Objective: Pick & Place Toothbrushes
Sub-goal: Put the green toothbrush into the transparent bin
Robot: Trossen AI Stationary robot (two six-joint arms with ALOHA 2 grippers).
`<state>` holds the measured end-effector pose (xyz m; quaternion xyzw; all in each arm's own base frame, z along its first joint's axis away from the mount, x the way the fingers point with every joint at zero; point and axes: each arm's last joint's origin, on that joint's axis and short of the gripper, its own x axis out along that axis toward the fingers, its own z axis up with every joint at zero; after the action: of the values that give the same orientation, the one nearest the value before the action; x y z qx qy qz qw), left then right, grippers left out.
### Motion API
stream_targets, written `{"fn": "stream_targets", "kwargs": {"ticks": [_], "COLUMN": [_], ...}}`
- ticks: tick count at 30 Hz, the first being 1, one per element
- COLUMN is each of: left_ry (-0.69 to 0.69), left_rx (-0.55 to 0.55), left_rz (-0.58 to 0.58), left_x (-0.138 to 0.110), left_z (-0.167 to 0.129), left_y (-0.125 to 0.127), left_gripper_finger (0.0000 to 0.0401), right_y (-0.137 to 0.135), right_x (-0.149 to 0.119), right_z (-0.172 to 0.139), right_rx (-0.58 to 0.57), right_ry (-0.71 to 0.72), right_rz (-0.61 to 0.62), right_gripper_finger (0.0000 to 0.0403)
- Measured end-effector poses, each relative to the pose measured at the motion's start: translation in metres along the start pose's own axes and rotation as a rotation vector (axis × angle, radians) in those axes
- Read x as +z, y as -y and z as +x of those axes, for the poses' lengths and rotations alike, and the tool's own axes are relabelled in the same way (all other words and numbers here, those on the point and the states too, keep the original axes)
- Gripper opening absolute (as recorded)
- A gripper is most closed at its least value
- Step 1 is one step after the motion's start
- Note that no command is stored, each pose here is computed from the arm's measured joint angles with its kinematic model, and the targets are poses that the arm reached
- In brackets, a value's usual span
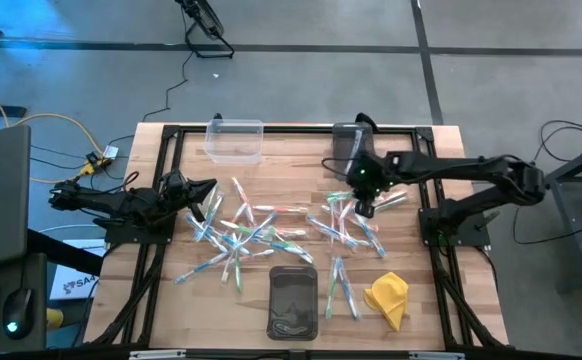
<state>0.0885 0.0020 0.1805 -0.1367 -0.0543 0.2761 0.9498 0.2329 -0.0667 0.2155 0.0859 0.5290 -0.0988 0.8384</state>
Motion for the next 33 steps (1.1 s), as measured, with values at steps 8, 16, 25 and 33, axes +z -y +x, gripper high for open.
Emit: {"fn": "stream_targets", "kwargs": {"ticks": [8, 16, 25, 33], "left_ry": [-0.001, -0.001, -0.001, 0.0], "left_rx": [-0.003, -0.002, -0.001, 0.002], "left_rz": [0.0, 0.0, 0.0, 0.001], "left_x": [0.0, 0.0, 0.0, 0.0], "left_z": [0.0, 0.0, 0.0, 0.0], "left_y": [0.0, 0.0, 0.0, 0.0], "left_gripper_finger": [0.0, 0.0, 0.0, 0.0], "right_y": [-0.01, -0.013, -0.014, -0.014], "right_x": [0.007, 0.009, 0.009, 0.011], "right_z": [0.029, 0.053, 0.066, 0.066], "right_rx": [0.018, -0.087, -0.113, -0.12], "right_ry": [-0.03, -0.069, -0.088, -0.071], "right_rz": [-0.091, -0.137, -0.144, -0.148], "right_gripper_finger": [0.0061, 0.0061, 0.0061, 0.0061]}}
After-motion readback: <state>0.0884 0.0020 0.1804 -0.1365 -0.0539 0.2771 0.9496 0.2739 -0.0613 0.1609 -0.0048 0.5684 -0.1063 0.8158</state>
